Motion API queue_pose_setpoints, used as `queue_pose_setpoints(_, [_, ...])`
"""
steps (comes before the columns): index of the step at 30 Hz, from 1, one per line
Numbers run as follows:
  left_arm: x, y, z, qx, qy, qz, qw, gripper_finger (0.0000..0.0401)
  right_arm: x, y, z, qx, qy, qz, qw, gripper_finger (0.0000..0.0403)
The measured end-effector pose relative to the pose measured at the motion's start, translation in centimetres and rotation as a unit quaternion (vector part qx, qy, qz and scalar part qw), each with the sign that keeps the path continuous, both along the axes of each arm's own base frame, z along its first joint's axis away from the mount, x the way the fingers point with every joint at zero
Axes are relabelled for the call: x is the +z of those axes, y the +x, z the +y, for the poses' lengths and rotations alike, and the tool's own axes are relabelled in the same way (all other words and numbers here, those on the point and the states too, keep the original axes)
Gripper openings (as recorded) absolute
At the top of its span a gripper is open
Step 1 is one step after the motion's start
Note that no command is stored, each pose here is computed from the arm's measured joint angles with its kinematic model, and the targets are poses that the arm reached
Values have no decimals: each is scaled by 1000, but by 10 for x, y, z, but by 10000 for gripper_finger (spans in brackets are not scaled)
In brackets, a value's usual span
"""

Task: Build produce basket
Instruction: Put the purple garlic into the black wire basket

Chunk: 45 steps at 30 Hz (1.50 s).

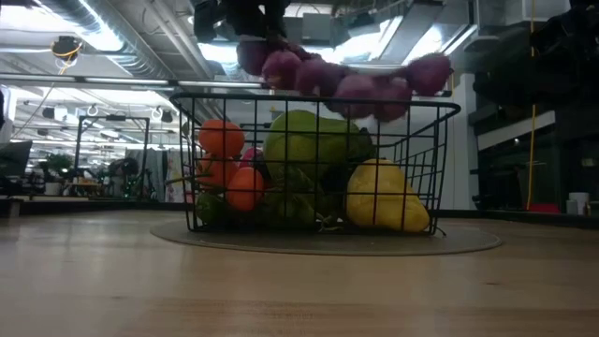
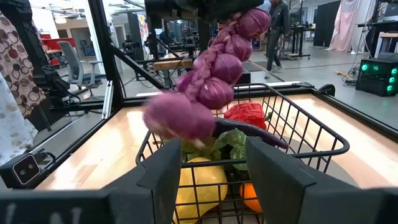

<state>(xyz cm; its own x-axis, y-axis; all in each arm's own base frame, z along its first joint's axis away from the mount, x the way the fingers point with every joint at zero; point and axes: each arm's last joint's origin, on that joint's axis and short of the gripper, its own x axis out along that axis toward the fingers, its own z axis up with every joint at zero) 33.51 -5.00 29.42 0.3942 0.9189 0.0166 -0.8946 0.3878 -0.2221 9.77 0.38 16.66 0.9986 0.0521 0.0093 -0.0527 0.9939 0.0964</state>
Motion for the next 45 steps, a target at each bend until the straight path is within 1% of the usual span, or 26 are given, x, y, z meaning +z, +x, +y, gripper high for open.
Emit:
queue_pose_setpoints(6, [0, 0, -1, -2, 0, 0, 1000, 33, 0, 0, 0, 0, 0, 0, 1000, 181])
queue_pose_setpoints(13, [0, 1, -3, -29, 2, 0, 1000, 42, 0, 0, 0, 0, 0, 0, 1000, 181])
queue_pose_setpoints(19, [0, 1, -3, -28, 4, 5, 1000, 76, 0, 0, 0, 0, 0, 0, 1000, 181])
queue_pose_setpoints(23, [0, 0, -3, -6, 2, 6, 1000, 102, 0, 0, 0, 0, 0, 0, 1000, 181])
queue_pose_setpoints(26, [0, 0, -3, -2, 2, 6, 1000, 117, 0, 0, 0, 0, 0, 0, 1000, 181])
queue_pose_setpoints(32, [1, -3, -6, 3, 5, 13, 1000, 136, 0, 0, 0, 0, 0, 0, 1000, 181])
queue_pose_setpoints(35, [9, -8, -12, 7, -2, -6, 1000, 140, 0, 0, 0, 0, 0, 0, 1000, 181])
queue_pose_setpoints(41, [26, -22, -28, -30, -17, -54, 998, 140, 0, 0, 0, 0, 0, 0, 1000, 181])
queue_pose_setpoints(45, [29, -22, -33, -70, -15, -66, 995, 140, 0, 0, 0, 0, 0, 0, 1000, 181])
